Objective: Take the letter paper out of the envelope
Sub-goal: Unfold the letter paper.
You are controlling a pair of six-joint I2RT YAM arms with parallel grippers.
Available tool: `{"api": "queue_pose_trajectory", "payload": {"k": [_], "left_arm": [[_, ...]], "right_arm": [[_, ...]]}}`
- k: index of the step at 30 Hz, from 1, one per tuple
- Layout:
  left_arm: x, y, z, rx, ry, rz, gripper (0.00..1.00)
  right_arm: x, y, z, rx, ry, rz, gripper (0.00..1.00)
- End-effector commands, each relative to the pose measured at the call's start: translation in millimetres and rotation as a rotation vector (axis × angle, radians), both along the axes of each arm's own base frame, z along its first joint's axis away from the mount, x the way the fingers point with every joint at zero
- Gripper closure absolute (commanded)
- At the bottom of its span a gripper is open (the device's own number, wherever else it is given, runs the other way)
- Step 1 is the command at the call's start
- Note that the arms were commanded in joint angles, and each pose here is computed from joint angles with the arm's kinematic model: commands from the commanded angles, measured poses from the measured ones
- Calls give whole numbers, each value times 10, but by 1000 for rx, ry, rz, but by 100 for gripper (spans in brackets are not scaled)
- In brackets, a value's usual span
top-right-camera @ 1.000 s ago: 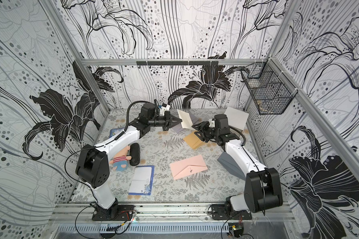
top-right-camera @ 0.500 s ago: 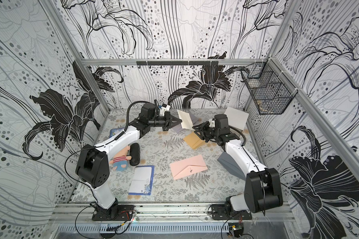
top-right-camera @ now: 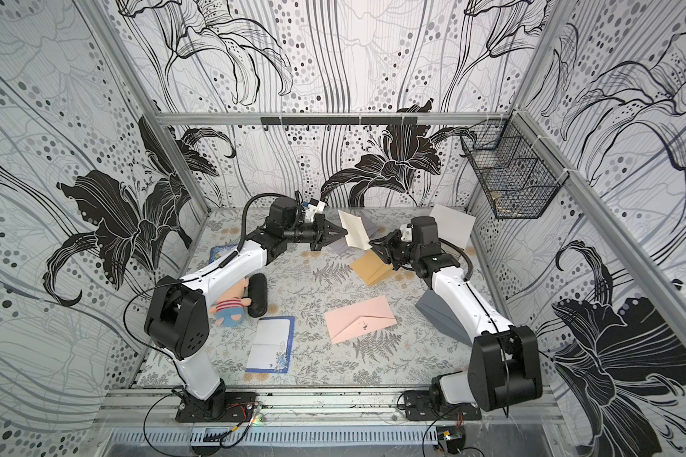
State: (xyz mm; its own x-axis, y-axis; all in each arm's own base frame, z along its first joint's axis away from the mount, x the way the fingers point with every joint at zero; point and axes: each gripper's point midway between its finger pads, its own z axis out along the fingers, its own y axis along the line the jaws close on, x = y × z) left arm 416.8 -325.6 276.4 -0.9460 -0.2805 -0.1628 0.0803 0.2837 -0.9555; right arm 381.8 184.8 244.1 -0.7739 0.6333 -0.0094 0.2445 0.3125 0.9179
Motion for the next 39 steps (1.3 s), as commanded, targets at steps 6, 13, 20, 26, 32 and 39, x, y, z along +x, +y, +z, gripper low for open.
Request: {"api": "queue_pose_trajectory", "payload": {"k": [6,13,20,26,32,39], "left_arm": [[-35,-17,61,-34,-31,1,100],[-32,-21,42,-34,-25,2,100],[35,-52,6,-58,-10,25,100],[63,-128,-15,-70,-3,23,100],[78,-201,-71,-64,7,23,100],[128,-205,-65,-76,7,71,100]], "right_arm": [[-18,-14,80,53,-24,-18,79],[39,20,139,92,-36,-20,78],[54,71,202,118,-48,-16,77],[69,89,239,128,-56,-14,77],[89,107,321,138,-72,-14,76],[81,150,337,137,-72,-11,76]]}}
